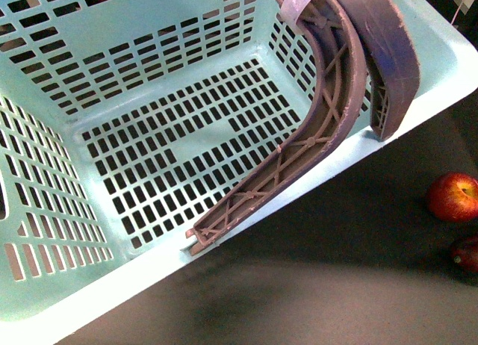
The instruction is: Pick apple with right arm and hold basket with left
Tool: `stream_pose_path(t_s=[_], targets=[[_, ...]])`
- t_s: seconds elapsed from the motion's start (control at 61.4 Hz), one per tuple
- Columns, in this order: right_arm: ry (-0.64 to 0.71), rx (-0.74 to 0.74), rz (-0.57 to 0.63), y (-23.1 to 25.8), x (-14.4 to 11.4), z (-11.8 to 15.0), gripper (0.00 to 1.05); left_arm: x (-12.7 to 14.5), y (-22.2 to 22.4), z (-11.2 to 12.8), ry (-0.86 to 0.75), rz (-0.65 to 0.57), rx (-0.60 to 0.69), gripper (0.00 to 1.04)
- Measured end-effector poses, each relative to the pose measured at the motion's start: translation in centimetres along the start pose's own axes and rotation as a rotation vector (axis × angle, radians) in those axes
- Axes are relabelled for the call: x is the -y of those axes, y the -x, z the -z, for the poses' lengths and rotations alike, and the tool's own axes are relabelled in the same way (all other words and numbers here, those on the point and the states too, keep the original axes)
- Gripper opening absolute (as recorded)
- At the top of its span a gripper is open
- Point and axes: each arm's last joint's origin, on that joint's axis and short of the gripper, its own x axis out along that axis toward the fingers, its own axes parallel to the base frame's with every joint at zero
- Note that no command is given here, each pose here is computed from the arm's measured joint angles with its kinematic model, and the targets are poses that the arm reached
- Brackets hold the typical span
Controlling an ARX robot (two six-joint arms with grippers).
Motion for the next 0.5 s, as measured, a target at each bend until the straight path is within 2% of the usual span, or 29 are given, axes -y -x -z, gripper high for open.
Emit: stream_pose_path(t_s=[0.505], targets=[[0.0, 0.0, 0.0, 0.0, 0.0, 0.0, 0.96, 0.1, 0.05, -0.1, -0.009, 0.011, 0.005, 0.16]])
